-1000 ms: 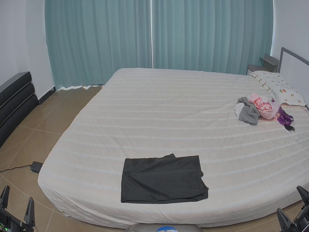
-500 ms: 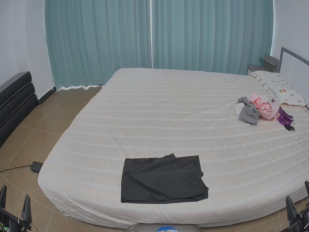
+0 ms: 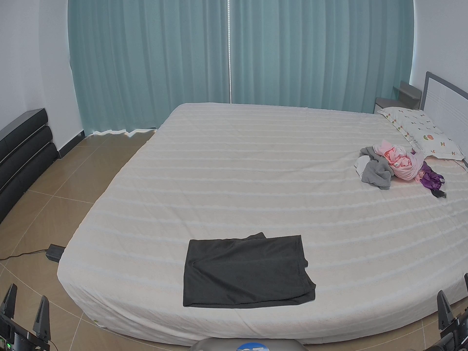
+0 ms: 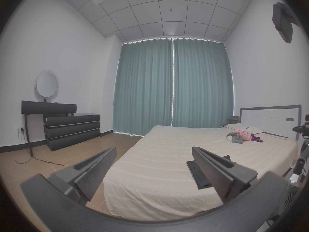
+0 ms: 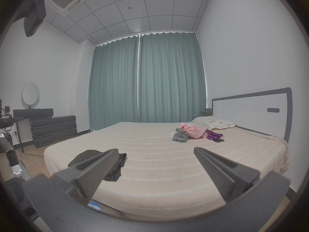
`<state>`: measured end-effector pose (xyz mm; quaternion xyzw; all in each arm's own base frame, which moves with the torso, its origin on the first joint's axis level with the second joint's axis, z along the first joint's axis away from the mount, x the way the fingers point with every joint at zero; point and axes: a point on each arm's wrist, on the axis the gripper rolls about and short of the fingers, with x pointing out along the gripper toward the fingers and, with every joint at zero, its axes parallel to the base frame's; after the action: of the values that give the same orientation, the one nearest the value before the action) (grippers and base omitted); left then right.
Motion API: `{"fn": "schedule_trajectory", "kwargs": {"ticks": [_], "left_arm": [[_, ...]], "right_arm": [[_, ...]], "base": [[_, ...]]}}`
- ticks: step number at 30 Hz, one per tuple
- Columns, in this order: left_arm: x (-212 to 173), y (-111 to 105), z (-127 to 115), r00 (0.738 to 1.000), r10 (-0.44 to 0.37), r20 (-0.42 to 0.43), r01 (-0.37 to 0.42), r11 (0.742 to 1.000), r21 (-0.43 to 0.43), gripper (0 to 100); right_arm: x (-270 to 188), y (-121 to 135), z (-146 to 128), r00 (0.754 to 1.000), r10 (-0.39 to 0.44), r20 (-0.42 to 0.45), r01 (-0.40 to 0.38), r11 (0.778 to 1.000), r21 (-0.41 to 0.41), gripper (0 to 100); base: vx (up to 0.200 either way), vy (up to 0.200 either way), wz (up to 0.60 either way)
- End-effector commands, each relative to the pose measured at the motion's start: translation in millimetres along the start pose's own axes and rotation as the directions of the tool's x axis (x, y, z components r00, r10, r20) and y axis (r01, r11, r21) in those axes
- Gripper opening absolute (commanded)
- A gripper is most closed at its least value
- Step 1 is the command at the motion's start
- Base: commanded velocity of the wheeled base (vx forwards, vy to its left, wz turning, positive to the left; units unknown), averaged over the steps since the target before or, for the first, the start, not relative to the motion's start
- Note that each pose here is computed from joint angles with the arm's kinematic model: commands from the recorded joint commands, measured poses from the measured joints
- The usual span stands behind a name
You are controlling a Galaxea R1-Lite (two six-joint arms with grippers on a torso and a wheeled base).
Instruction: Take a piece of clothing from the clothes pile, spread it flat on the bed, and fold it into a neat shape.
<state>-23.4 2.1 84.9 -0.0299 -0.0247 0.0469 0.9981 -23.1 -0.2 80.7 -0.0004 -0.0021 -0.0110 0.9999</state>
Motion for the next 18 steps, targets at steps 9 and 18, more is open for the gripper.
{"fn": "schedule_trajectory", "kwargs": {"ticks": [9,18], "left_arm": [[0.2,-1.5,-9.3,0.995,-0.084,-0.053,0.088,0.994,0.058,100],[0.1,-1.4,-9.5,0.995,-0.084,-0.053,0.088,0.994,0.061,100]], "right_arm": [[0.4,0.1,-5.2,1.0,0.004,-0.006,-0.004,1.0,-0.005,100],[0.4,0.1,-5.2,1.0,0.004,-0.006,-0.004,1.0,-0.002,100]], "base": [[0.0,0.0,0.0],[0.0,0.0,0.0]]}}
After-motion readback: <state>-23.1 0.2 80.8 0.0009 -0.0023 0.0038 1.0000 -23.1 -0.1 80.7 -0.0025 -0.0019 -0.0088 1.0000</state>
